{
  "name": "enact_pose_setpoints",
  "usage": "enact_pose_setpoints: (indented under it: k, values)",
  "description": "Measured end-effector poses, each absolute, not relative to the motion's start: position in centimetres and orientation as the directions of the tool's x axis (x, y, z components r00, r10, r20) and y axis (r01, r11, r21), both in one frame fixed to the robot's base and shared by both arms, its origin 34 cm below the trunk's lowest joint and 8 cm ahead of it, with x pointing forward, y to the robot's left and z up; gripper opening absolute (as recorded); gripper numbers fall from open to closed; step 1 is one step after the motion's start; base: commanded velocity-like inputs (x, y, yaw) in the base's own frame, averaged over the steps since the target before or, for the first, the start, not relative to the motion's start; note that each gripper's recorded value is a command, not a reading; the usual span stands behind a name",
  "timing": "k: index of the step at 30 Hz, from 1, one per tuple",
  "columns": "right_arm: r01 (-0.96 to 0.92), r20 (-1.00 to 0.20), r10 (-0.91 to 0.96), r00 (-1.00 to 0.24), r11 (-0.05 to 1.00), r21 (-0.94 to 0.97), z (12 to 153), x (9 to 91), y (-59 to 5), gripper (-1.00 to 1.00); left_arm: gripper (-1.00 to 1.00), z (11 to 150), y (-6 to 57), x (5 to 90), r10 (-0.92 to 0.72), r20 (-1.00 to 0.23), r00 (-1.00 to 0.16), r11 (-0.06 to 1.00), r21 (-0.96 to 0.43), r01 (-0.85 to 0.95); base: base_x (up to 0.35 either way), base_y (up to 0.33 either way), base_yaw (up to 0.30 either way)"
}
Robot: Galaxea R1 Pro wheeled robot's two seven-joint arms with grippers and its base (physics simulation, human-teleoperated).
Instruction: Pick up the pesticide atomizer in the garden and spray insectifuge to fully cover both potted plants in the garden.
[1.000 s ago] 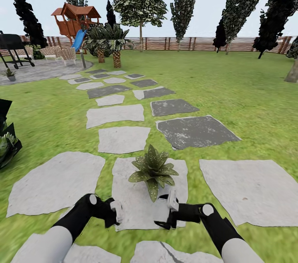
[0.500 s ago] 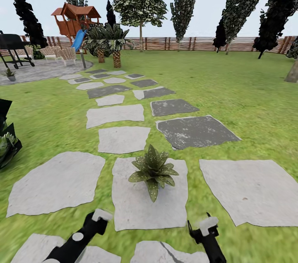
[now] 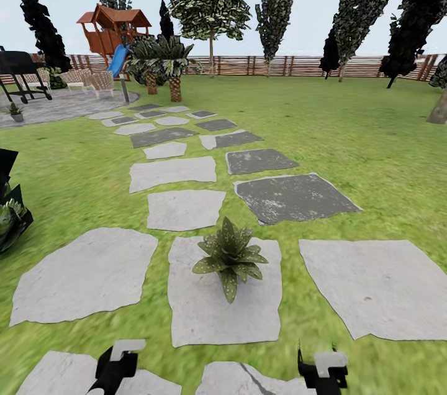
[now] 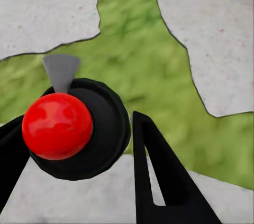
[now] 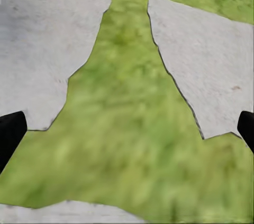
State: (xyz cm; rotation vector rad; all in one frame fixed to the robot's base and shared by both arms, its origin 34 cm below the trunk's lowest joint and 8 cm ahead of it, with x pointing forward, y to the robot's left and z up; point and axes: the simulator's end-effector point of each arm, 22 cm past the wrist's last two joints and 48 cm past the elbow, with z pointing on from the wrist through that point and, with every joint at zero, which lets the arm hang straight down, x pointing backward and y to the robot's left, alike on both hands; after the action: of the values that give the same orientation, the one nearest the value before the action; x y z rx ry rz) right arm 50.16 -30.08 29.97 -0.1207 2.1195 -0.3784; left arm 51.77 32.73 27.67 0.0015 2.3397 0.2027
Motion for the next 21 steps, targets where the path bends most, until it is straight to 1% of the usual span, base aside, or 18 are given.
enact_pose_setpoints:
  k: [9, 21]
  values:
    - [0.032, -0.751, -0.231, -0.618, 0.948, -0.317, 27.5, 45.6, -30.0, 1.0, -1.0, 27.7, 33.3, 51.6, 0.069, -0.707, -0.703, 0.986, 0.157, -0.062, 0.0, 0.0, 0.0]
    - [0.027, -0.744, -0.231, -0.627, 0.948, -0.318, 27.2, 44.7, -30.0, 1.0, -1.0, 28.1, 33.5, 52.2, 0.074, -0.717, -0.693, 0.985, 0.16, -0.061, 0.0, 0.0, 0.0]
